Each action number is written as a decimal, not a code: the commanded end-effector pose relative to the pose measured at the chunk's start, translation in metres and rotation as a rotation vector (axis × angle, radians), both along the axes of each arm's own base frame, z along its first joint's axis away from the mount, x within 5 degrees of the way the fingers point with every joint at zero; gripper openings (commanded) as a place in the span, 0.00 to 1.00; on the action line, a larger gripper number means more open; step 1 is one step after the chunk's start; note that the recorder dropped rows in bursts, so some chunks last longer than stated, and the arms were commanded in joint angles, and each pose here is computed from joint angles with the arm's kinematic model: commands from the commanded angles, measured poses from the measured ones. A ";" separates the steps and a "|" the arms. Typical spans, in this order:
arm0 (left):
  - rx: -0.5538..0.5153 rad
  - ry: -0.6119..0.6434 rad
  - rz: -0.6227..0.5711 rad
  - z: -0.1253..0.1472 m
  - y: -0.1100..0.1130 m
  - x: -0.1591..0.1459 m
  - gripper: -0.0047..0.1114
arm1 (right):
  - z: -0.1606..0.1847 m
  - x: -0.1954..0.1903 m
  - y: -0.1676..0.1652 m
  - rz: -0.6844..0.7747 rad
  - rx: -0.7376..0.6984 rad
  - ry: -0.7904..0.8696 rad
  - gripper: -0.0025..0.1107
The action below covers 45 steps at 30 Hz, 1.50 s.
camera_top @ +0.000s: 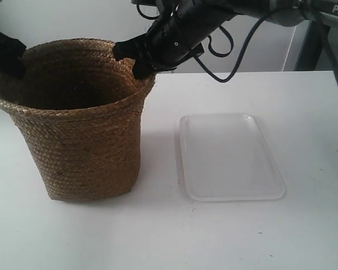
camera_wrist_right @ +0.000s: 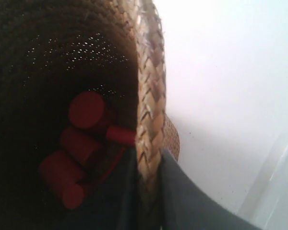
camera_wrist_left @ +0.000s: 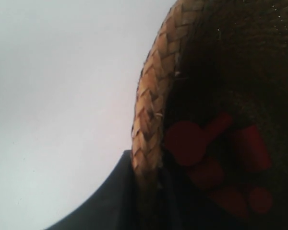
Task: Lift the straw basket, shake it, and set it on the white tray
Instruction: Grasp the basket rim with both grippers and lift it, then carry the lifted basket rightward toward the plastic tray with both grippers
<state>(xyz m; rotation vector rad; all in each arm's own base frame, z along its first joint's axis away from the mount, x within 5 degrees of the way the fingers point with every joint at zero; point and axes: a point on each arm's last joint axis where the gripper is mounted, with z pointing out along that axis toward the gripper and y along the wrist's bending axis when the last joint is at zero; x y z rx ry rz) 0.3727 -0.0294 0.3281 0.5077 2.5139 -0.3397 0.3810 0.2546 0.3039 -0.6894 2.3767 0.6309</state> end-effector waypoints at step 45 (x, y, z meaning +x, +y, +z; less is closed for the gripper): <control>-0.337 -0.404 -0.187 0.053 -0.062 -0.111 0.04 | 0.075 -0.123 -0.059 -0.020 0.108 -0.548 0.02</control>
